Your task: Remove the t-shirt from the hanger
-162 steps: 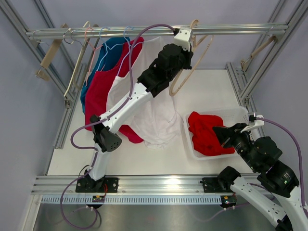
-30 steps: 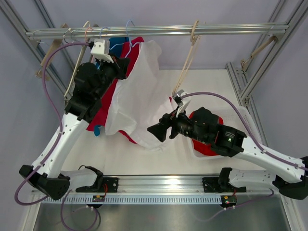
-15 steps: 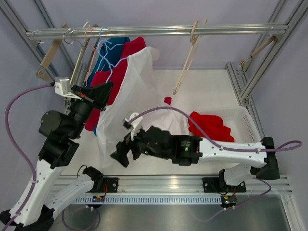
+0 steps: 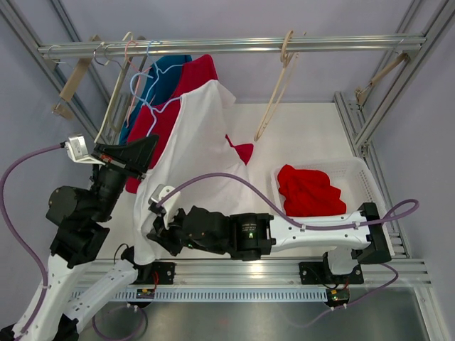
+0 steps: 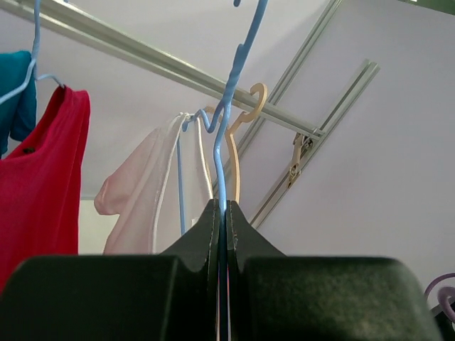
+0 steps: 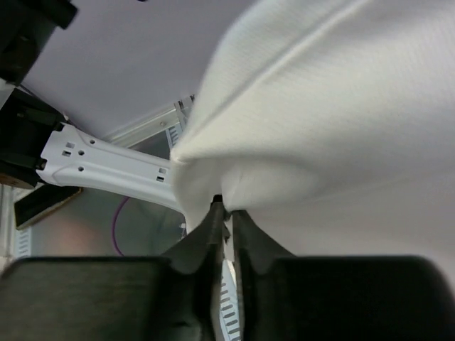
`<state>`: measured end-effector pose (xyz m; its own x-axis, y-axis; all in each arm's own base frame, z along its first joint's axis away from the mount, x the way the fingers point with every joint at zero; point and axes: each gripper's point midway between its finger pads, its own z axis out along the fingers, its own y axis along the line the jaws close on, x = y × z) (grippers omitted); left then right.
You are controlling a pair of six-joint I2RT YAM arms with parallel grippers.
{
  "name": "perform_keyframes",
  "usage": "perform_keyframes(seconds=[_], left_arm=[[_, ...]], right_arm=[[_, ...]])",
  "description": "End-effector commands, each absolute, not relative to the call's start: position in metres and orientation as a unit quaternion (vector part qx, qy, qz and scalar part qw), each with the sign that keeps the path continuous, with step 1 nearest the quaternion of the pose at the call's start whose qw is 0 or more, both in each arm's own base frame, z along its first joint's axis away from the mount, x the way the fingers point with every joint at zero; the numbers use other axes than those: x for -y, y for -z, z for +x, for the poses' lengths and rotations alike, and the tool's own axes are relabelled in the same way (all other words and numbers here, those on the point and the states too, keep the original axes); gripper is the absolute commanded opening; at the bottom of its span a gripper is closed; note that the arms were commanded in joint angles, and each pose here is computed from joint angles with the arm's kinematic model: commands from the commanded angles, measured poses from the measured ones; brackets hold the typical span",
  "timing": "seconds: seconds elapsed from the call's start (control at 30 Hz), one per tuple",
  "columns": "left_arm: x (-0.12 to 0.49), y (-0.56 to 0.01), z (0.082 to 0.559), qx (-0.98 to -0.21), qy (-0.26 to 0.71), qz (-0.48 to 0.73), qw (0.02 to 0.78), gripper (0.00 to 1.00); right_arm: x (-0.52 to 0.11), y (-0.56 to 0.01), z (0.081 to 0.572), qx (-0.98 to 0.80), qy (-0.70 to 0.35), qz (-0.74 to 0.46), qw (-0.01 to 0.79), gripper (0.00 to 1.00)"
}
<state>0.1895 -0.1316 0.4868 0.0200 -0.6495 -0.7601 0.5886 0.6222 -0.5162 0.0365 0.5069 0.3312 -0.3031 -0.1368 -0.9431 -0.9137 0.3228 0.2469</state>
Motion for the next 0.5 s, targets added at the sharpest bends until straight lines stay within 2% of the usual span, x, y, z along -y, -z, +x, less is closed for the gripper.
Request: perform_keyframes(seconds=[0.0, 0.07, 0.2, 0.33, 0.47], left_arm=[[0.124, -0.502, 0.186, -0.510, 0.460, -0.060, 0.724, 0.00], [0.121, -0.504, 0.185, -0.507, 0.459, -0.063, 0.727, 0.00], [0.113, -0.517, 0.182, -0.494, 0.446, -0.066, 0.743, 0.00], [0.102, -0.546, 0.182, -0.468, 0.427, -0.074, 0.770, 0.00], [0.098, -0.578, 0.175, -0.439, 0.435, -0.074, 0.783, 0.00]], right_arm=[[-0.515, -0.345, 0.034, -0.677, -0.438, -0.363, 0.466, 0.08], [-0.515, -0.343, 0.032, -0.679, -0.437, -0.359, 0.468, 0.00], [-0.504, -0.344, 0.002, -0.666, -0.450, -0.376, 0.462, 0.00], [-0.493, -0.312, -0.050, -0.670, -0.438, -0.431, 0.417, 0.00], [-0.472, -0.268, -0.051, -0.722, -0.390, -0.405, 0.404, 0.00]])
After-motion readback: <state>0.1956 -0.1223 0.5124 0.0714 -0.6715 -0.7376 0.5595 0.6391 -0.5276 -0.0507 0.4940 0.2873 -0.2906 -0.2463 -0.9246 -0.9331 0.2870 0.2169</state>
